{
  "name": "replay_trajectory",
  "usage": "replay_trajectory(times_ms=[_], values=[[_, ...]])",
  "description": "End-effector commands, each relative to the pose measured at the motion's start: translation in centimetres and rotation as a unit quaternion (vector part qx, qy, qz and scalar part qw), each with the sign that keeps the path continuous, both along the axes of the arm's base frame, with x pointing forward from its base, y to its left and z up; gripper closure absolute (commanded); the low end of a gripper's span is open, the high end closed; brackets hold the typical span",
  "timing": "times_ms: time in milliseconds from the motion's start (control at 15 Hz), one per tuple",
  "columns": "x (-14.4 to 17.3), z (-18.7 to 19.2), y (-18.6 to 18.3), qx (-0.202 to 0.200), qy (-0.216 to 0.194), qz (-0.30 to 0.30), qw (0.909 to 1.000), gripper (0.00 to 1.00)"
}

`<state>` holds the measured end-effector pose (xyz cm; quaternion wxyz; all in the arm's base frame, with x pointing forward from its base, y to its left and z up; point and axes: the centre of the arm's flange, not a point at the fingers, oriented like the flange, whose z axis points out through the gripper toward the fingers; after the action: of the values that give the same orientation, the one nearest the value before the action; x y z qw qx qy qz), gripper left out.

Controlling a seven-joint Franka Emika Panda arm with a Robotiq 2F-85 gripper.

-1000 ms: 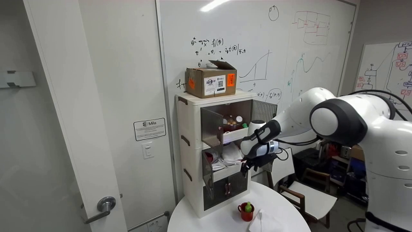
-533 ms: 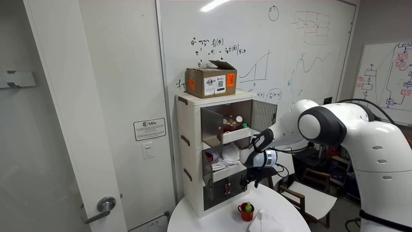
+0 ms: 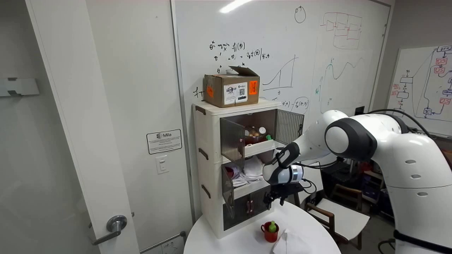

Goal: Put the red mug in the topmost cabinet.

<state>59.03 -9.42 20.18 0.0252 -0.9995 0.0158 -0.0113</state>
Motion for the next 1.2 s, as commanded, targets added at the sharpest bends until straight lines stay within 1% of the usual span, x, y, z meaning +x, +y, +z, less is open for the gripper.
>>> replay_trajectory(times_ms=[0,67,133,333,467,600,800,933,1133], values=[[0.1,-3.0,2.7,-0.021,0.020,0.001,0.9996,0.00],[-0.1,-4.1,4.0,-0.006,0.030,0.022,0.9993,0.00],[-0.4,-5.5,5.6,-0.011,0.039,0.036,0.9985,0.00],[-0.8,-8.8,8.8,0.000,0.059,0.079,0.9951,0.00],[-0.8,-11.2,9.7,-0.022,0.069,0.093,0.9930,0.00],[-0.5,-13.2,10.0,-0.058,0.069,0.103,0.9906,0.00],[0.3,-15.8,9.4,-0.088,0.065,0.113,0.9876,0.00],[1.2,-16.8,8.8,-0.101,0.058,0.112,0.9868,0.00],[2.8,-17.5,7.6,-0.110,0.046,0.109,0.9869,0.00]])
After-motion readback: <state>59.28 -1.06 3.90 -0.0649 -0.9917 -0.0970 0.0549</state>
